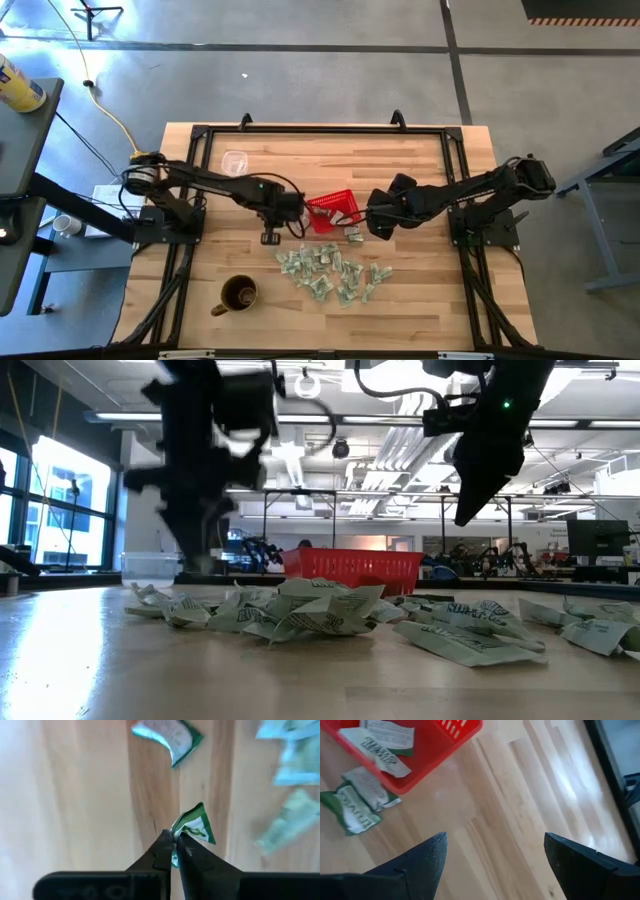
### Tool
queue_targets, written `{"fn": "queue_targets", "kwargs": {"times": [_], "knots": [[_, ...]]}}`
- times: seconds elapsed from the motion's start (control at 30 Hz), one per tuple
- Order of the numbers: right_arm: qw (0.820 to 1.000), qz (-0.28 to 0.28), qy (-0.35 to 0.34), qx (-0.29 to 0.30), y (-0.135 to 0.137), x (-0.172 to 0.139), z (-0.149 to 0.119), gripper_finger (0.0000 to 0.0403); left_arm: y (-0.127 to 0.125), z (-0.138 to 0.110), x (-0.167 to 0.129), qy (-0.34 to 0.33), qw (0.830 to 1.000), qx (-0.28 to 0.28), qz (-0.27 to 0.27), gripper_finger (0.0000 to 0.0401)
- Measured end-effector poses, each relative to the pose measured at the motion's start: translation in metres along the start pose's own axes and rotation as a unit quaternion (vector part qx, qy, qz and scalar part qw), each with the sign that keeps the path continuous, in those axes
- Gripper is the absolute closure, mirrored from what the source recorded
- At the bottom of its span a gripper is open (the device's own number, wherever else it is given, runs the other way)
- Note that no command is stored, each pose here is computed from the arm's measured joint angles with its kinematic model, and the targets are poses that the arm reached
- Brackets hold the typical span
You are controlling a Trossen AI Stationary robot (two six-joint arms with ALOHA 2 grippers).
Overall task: Pick and place items into bin
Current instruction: Put the white truvia packet into the red bin
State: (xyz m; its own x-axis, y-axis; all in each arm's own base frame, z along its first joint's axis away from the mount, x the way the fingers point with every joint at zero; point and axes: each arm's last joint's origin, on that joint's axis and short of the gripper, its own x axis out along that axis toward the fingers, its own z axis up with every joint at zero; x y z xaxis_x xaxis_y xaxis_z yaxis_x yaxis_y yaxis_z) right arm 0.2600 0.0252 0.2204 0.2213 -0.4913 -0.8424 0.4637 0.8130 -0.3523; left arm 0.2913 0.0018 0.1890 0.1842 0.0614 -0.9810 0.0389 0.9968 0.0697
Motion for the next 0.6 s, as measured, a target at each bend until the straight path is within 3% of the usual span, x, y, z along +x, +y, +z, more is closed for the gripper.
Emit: {"fn": "queue_targets", "kwargs": {"times": [0.1,0.23,0.33,0.4,0.5,0.6], "knots": [[1.0,-0.001,0.0,0.0,-0.001,0.001,0.0,0.008,0.002,0.015,-0.023,-0.074,0.997,0.02,0.006,0.0364],[1.0,-0.002,0.001,0.001,-0.001,0.001,0.0,0.008,0.006,0.047,-0.044,-0.25,0.966,0.063,0.008,0.0369],[1.0,-0.002,0.005,0.0,-0.002,-0.001,-0.001,0.008,0.013,0.059,-0.024,-0.261,0.961,0.091,0.006,0.0358],[1.0,-0.005,0.01,0.002,-0.002,-0.003,-0.003,0.008,0.016,0.061,-0.008,-0.248,0.965,0.082,-0.009,0.0318],[1.0,-0.009,0.016,0.003,-0.004,-0.007,-0.008,0.008,0.018,0.072,-0.006,-0.293,0.953,0.081,-0.017,0.0237],[1.0,-0.01,0.02,0.009,-0.005,-0.013,-0.013,0.008,0.017,0.074,-0.005,-0.299,0.951,0.079,-0.001,0.016]]}}
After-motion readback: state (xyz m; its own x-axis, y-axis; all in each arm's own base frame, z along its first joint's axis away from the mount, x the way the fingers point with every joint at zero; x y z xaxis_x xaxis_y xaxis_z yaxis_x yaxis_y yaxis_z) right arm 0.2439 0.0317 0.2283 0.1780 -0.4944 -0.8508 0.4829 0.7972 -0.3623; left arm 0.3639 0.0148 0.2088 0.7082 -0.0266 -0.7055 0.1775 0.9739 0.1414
